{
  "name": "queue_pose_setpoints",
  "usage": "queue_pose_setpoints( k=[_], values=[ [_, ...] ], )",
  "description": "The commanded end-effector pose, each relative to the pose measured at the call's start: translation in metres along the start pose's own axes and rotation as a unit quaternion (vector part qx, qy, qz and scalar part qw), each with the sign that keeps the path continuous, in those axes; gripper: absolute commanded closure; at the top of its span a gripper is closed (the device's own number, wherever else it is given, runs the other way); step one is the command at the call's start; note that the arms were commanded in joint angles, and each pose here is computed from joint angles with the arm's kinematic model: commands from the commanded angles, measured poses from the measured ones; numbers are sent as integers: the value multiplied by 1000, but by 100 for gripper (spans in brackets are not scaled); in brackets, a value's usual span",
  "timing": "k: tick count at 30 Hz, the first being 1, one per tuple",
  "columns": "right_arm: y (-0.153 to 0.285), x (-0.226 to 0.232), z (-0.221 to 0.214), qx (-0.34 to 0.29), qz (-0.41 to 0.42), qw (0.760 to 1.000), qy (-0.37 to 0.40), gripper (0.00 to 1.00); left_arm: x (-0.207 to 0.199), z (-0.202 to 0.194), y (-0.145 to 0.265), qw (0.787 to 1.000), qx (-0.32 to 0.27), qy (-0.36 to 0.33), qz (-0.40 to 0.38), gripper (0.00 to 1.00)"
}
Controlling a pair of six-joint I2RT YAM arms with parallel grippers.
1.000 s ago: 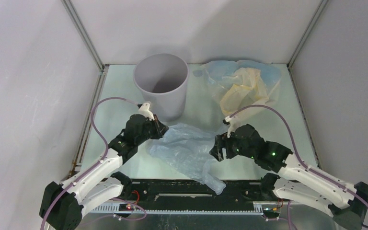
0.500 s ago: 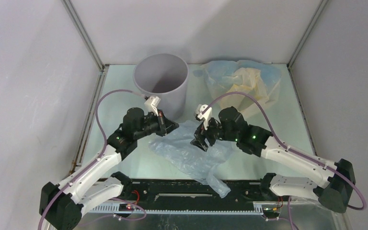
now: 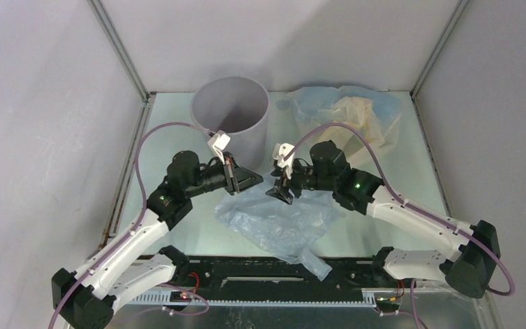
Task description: Put the trash bags into the trash bin
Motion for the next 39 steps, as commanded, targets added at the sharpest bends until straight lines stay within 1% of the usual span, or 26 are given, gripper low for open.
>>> queue_pose_setpoints(
  k=[1,3,5,6,7,8,9,10,11,12,13,15,20,24,26,28,30,32,33,35,37,39],
  values=[
    [-2,-5,22,-42,3,999,34,46,-35,8,7,995,12,-14,-100,100],
    [-3,-3,24,-45,8,998,36,60,-40,8,7,993,21,-11,-112,100],
    [-3,-2,25,-46,5,998,33,81,-42,9,9,993,17,-13,-114,99],
    [-1,-3,25,-45,-1,999,28,93,-42,9,11,994,11,-15,-112,96],
    [0,-5,24,-40,-17,999,20,100,-42,9,13,994,3,-18,-106,86],
    [2,-9,24,-34,-37,999,4,100,-41,10,15,995,-8,-22,-94,71],
    [5,-12,23,-26,-56,998,-9,100,-40,9,19,996,-19,-24,-80,54],
    [8,-15,21,-20,-69,997,-20,100,-37,9,22,998,-32,-23,-58,41],
    [11,-17,20,-16,-79,996,-30,100,-34,9,27,998,-48,-22,-34,30],
    [14,-18,19,-12,-88,995,-37,100,-31,7,32,998,-56,-18,-10,22],
    [18,-19,20,-11,-95,995,-42,100,-29,7,36,997,-71,-18,8,17],
    [23,-19,21,-8,-111,992,-52,100,-27,4,45,996,-80,-20,30,12],
    [33,-21,27,0,-141,987,-77,100,-21,-4,60,993,-88,-9,79,6],
    [36,-19,37,1,-141,987,-81,100,-8,-10,59,990,-72,6,124,6],
    [37,-18,39,2,-146,986,-79,100,-2,-14,55,989,-58,14,133,10],
    [38,-17,39,5,-150,985,-79,100,2,-18,51,990,-42,22,132,20],
    [39,-19,37,16,-163,983,-80,100,5,-21,51,990,-36,23,134,33],
    [42,-22,35,31,-182,979,-83,100,11,-24,53,988,-42,20,146,47],
    [44,-24,34,37,-192,977,-85,100,13,-26,55,987,-47,18,153,53],
    [52,-32,32,49,-230,967,-96,100,19,-29,60,983,-60,17,173,62],
    [61,-40,31,51,-262,956,-120,100,27,-32,61,979,-71,20,192,69],
    [73,-48,29,49,-300,941,-149,100,36,-36,60,973,-78,32,215,77]
  ],
)
Point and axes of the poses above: each gripper's point midway between its finger pads, its own y axis back along the fingers, its own x axis along the line the jaws close on, z = x × y, the point moved 9 cm from there along y, back along the fingers, and after that the axes turned 13 degrees about y, right-handed, at the moved point
